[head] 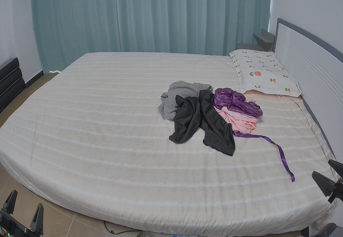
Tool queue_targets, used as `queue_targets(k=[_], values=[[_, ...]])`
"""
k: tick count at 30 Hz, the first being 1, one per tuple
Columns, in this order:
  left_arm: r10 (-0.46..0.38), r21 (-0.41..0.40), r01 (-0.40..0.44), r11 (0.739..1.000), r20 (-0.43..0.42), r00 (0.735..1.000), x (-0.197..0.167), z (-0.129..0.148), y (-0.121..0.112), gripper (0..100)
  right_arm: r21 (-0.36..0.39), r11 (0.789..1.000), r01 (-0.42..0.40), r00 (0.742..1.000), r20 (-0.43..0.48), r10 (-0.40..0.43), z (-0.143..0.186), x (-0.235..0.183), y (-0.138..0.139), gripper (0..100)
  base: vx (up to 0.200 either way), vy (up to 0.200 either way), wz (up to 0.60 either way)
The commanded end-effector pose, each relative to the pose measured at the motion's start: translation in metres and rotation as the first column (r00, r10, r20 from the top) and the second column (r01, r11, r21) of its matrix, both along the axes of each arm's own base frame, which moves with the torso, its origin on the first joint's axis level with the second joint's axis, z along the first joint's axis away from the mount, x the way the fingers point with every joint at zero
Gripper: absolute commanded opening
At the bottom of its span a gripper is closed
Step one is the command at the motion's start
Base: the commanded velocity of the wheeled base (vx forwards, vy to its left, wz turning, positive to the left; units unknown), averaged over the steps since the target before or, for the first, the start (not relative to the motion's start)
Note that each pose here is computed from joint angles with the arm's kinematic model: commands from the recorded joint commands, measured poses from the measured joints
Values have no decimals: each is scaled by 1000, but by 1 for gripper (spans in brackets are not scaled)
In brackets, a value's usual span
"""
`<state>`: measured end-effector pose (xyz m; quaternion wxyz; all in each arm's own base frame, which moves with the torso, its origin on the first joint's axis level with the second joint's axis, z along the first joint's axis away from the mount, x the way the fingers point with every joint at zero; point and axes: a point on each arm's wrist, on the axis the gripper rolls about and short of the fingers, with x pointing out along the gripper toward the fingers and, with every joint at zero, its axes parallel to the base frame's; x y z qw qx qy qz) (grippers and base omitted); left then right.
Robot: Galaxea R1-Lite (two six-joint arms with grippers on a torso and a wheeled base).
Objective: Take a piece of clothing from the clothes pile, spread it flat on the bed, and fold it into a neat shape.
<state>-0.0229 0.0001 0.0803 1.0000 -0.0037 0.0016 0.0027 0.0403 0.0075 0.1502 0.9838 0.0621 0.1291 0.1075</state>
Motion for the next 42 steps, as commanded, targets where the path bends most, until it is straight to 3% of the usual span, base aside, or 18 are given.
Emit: queue_targets(k=[1,3,9,15,29,42], values=[[1,0,-1,1000,-1,1000,0,-5,0,100,61,995,-82,925,-366,98,-31,114,27,100,0,0,0],[1,0,-1,1000,-1,1000,0,-5,0,100,54,996,-74,913,-398,89,-50,158,35,100,0,0,0],[1,0,-1,1000,-1,1000,0,-5,0,100,46,997,-55,910,-408,69,-86,223,48,100,0,0,0],[1,0,-1,1000,-1,1000,0,-5,0,100,113,992,51,907,-421,2,-133,295,74,100,0,0,0],[1,0,-1,1000,-1,1000,0,-5,0,100,108,987,123,892,-448,-62,-188,368,92,100,0,0,0],[2,0,-2,1000,-1,1000,0,-5,0,100,167,969,184,861,-502,-77,-194,411,96,100,0,0,0]])
